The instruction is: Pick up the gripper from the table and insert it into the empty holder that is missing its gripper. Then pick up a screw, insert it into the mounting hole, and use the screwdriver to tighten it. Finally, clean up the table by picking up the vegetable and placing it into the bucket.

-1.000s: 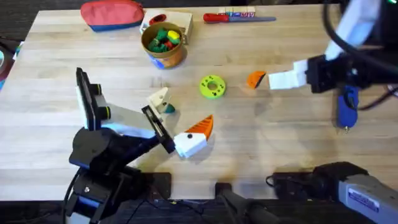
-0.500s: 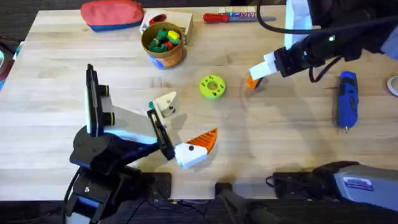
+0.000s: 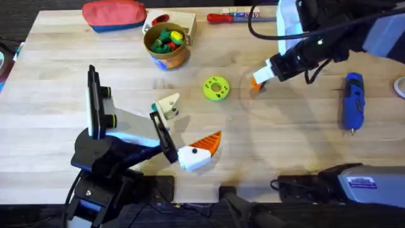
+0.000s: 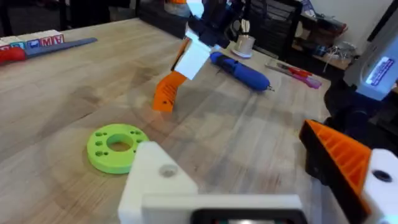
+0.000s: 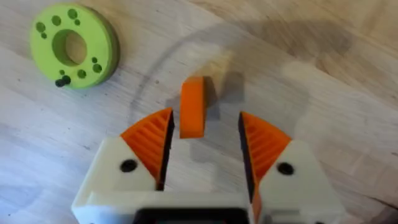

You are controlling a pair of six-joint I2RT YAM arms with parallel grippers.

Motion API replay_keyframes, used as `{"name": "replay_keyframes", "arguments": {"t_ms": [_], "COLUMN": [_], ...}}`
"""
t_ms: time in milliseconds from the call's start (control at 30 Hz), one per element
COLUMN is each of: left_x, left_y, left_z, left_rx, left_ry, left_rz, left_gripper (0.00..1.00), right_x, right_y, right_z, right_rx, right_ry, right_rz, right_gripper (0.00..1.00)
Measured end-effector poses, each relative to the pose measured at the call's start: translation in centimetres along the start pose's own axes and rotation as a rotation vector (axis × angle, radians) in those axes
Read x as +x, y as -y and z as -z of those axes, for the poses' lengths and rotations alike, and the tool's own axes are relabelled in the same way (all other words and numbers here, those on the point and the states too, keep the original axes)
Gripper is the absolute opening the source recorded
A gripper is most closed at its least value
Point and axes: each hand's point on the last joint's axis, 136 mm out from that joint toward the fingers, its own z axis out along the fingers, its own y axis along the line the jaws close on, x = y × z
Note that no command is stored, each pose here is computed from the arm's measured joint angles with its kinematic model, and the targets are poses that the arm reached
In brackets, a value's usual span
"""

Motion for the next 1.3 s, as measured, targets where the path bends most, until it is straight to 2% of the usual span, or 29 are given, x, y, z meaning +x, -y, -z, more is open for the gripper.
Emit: {"name": "replay_keyframes", "arguments": {"t_ms": [67,333,500,600,767,900,967,1000,1133,1200,1300], "left_x": [0.0,0.0,0.0,0.0,0.0,0.0,0.0,0.0,0.0,0.0,0.0], "left_y": [0.0,0.0,0.0,0.0,0.0,0.0,0.0,0.0,0.0,0.0,0.0], "left_z": [0.0,0.0,0.0,0.0,0.0,0.0,0.0,0.0,0.0,0.0,0.0], "left_rx": [0.000,0.000,0.000,0.000,0.000,0.000,0.000,0.000,0.000,0.000,0.000], "left_ry": [0.000,0.000,0.000,0.000,0.000,0.000,0.000,0.000,0.000,0.000,0.000], "left_rz": [0.000,0.000,0.000,0.000,0.000,0.000,0.000,0.000,0.000,0.000,-0.001], "left_gripper": [0.986,0.986,0.986,0.986,0.986,0.986,0.986,0.986,0.987,0.987,0.986], "right_x": [0.1,0.0,0.0,0.1,-0.2,-1.0,-1.9,-2.6,-1.0,-0.1,1.3], "right_y": [-0.2,-0.5,-0.5,-0.5,-0.7,-0.9,-1.0,-1.2,-1.0,-1.0,-2.3], "right_z": [-0.4,-1.4,-1.4,-1.2,0.8,4.7,7.2,11.3,16.2,17.6,17.1], "right_rx": [-0.004,-0.012,-0.014,-0.016,-0.020,-0.015,-0.003,0.019,0.046,0.048,-0.024], "right_ry": [-0.011,-0.027,-0.027,-0.037,-0.062,-0.034,0.031,0.150,0.263,0.316,0.373], "right_rz": [0.005,0.018,0.018,0.016,0.014,0.017,0.023,0.021,-0.046,-0.084,-0.135], "right_gripper": [0.583,0.384,0.136,0.022,0.004,0.004,0.004,0.004,0.004,0.004,0.004]}}
